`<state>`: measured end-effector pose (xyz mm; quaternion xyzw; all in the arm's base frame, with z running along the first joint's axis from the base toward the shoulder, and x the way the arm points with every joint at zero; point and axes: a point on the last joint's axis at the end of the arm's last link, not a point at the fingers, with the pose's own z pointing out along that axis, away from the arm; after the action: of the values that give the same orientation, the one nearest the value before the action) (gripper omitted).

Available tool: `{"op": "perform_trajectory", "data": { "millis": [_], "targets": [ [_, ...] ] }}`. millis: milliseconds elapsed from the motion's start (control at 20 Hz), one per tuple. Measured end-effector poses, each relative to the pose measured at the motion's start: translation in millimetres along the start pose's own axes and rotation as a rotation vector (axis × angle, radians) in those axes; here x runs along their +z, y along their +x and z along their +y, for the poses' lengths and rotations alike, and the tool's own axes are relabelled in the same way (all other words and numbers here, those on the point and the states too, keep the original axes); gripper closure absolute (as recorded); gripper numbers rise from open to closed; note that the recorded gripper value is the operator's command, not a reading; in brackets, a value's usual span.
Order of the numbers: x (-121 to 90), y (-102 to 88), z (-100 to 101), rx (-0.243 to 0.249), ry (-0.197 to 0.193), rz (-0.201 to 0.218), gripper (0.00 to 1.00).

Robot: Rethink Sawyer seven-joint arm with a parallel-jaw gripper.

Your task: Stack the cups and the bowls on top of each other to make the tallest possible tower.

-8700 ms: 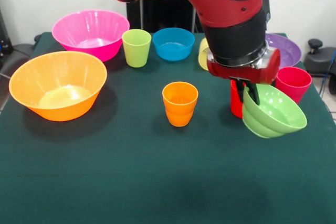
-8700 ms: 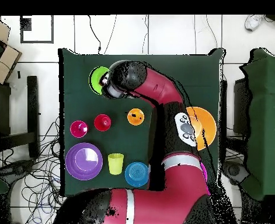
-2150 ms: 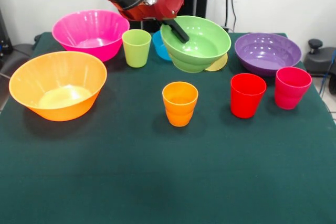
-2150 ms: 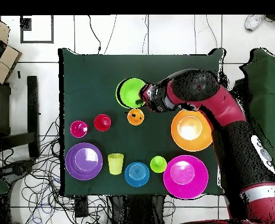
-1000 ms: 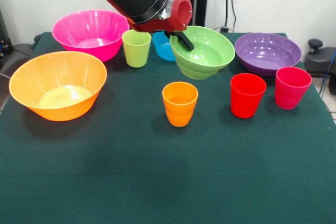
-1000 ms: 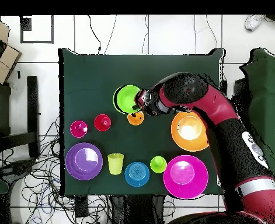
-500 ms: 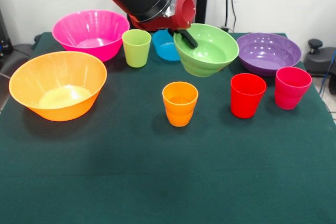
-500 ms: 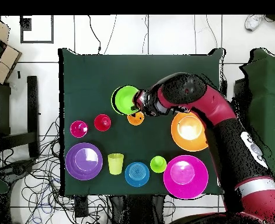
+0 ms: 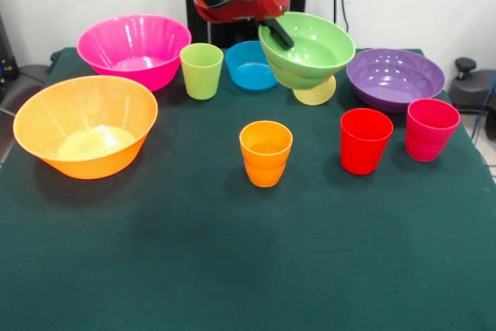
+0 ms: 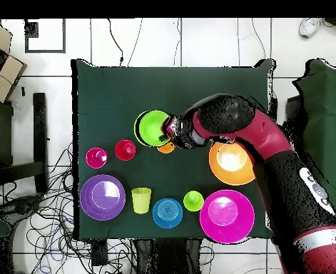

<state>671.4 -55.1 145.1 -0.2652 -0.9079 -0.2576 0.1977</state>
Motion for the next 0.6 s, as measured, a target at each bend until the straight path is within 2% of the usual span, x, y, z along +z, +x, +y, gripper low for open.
{"op": "perform_trajectory", "data": {
  "millis": [600],
  "targets": [
    [-19.6, 39.0, -0.5, -0.028, 0.02, 0.004, 1.0]
  ]
}}
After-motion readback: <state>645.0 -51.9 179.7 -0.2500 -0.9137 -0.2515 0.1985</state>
